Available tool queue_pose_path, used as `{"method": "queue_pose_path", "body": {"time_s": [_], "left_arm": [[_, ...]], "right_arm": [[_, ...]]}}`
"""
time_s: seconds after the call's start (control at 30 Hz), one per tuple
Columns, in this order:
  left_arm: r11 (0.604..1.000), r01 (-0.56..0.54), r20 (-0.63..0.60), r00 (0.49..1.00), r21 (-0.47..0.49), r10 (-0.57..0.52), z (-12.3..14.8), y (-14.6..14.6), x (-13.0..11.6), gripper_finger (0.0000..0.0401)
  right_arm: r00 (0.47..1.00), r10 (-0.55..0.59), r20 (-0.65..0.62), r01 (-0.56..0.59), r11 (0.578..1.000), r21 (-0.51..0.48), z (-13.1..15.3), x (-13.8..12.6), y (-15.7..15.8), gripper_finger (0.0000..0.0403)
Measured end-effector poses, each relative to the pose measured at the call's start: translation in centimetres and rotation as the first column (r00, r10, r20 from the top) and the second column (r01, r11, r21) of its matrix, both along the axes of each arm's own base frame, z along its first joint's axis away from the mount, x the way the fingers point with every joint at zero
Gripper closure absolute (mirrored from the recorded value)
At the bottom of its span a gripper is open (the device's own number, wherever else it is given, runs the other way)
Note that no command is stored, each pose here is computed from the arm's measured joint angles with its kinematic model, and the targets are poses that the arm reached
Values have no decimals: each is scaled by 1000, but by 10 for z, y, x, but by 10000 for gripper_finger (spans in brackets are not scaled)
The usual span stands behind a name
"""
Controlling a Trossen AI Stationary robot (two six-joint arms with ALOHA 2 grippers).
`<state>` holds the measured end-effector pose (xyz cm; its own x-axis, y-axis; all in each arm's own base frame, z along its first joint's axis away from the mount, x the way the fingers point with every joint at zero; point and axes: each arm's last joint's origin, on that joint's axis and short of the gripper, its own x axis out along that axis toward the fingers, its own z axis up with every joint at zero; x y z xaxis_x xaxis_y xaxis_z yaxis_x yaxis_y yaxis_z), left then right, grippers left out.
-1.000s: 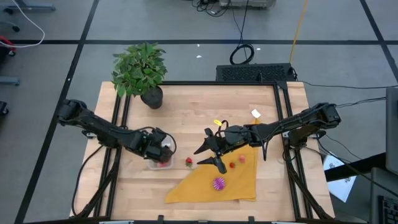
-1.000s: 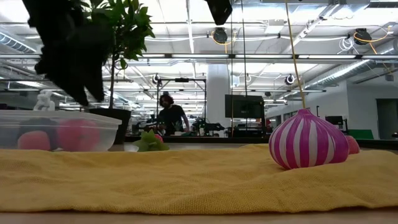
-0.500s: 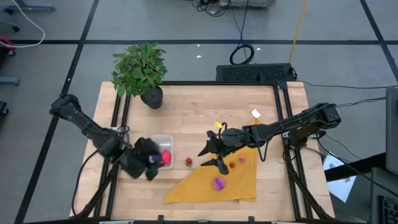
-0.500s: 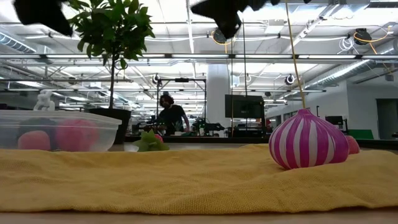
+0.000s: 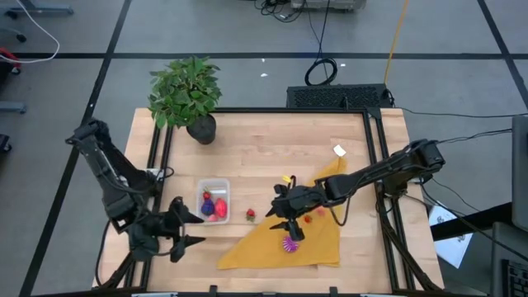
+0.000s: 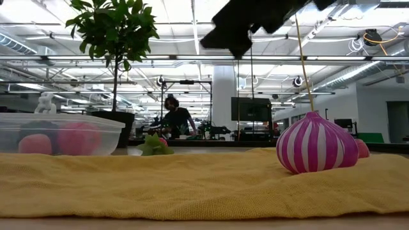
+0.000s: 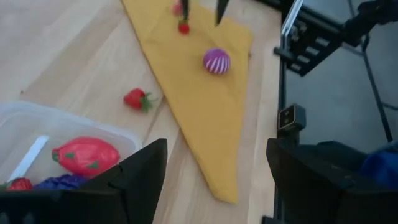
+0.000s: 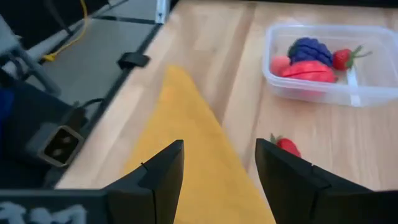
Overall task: Pick and placing Produce into tupperware
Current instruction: Put the left red strawberry into the transparent bin
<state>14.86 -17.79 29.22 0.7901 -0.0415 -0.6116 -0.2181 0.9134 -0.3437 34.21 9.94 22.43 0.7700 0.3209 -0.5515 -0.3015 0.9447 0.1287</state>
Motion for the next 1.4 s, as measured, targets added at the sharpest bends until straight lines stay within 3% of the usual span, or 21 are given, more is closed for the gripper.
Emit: {"method": "queue_pose_path", "body": {"time_s": [0.3, 0.73, 1.13, 1.4], "left_arm": [[999, 32, 77, 996, 14, -33, 12, 2, -16, 121], [999, 36, 90, 995, 19, -38, 14, 3, -17, 121], [999, 44, 85, 995, 17, -45, 14, 2, -17, 121], [999, 43, 85, 995, 17, -44, 14, 2, -17, 121]], "right_arm": [[998, -18, -68, 17, 1000, -19, -19, 19, -3, 213], [977, 40, -210, -79, 980, -180, -53, 71, -7, 213], [971, 5, -239, -56, 977, -207, -59, 76, -30, 213], [959, 84, -270, -165, 942, -293, -62, 72, -34, 213]]}}
